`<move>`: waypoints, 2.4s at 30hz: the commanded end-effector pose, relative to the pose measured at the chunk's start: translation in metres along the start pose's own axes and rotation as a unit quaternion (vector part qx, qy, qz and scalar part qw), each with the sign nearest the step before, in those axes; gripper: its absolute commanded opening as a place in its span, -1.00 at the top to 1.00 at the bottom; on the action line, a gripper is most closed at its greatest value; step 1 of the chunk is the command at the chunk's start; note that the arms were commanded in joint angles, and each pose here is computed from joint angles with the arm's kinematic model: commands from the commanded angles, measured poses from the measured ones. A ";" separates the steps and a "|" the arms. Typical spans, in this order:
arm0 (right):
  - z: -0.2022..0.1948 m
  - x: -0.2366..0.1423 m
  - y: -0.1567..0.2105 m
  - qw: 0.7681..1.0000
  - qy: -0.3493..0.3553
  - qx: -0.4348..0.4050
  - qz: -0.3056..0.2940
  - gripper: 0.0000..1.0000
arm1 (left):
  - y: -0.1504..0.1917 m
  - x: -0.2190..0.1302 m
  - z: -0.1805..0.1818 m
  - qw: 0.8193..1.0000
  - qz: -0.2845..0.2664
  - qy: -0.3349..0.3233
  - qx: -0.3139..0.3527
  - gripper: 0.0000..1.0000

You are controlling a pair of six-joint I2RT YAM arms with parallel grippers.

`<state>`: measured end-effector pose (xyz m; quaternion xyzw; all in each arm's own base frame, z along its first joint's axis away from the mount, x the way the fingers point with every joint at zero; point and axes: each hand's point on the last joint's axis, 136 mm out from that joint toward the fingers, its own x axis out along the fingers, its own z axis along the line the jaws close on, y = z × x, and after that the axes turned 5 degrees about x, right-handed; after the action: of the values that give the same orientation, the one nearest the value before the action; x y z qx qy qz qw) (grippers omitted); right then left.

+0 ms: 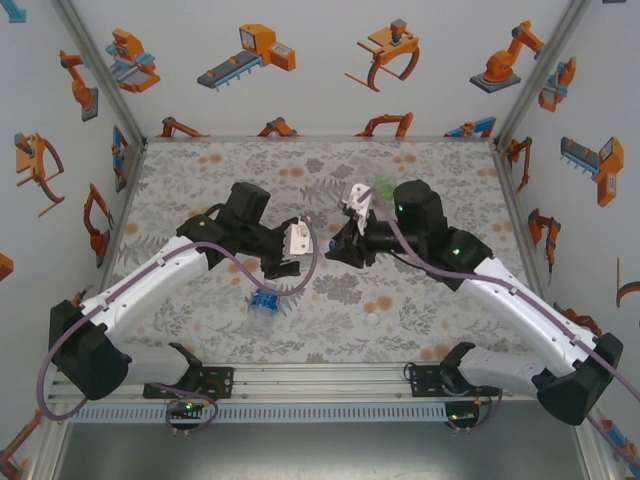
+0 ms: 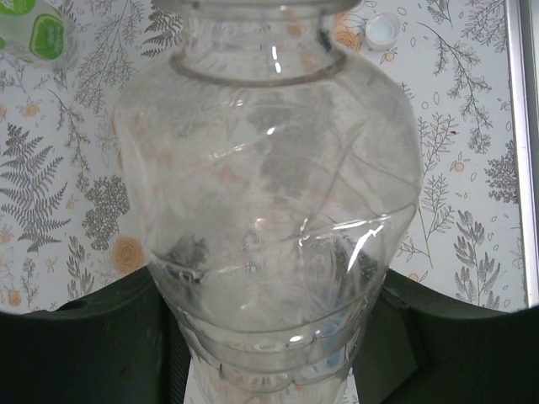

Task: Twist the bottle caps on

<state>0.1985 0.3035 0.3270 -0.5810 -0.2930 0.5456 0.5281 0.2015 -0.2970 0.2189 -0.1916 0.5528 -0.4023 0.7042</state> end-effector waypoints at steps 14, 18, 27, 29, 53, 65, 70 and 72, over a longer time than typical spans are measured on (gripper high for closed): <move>-0.059 -0.011 0.001 0.779 0.166 0.601 -0.065 1.00 | -0.014 -0.004 0.001 1.000 -0.020 0.004 0.011 1.00; -0.060 -0.017 -0.005 0.814 0.173 0.550 -0.072 0.88 | -0.015 -0.005 0.000 1.000 -0.022 0.004 0.013 1.00; -0.044 -0.051 -0.048 0.933 0.168 0.303 -0.099 0.17 | -0.016 -0.006 0.000 1.000 -0.023 0.003 0.013 1.00; -0.036 -0.053 -0.052 0.952 0.154 0.246 -0.099 0.13 | -0.016 -0.006 0.000 1.000 -0.023 0.003 0.012 1.00; 0.039 -0.022 -0.020 0.980 -0.078 -0.178 -0.030 0.03 | -0.021 -0.007 -0.013 0.998 -0.044 0.028 0.027 1.00; 0.027 -0.014 -0.006 0.984 -0.054 -0.170 -0.012 0.14 | -0.021 -0.007 -0.014 0.998 -0.045 0.033 0.026 1.00; 0.025 -0.014 -0.007 0.985 -0.048 -0.168 -0.013 0.39 | -0.020 -0.007 -0.014 0.998 -0.042 0.033 0.026 1.00; 0.019 -0.012 -0.007 0.989 -0.031 -0.145 -0.011 0.54 | -0.020 -0.007 -0.014 0.998 -0.043 0.033 0.027 1.00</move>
<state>0.1727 0.2986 0.3385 -0.6274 -0.4029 0.5188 0.4182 0.1891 -0.3013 0.2252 -0.1872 0.5606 -0.4326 0.6809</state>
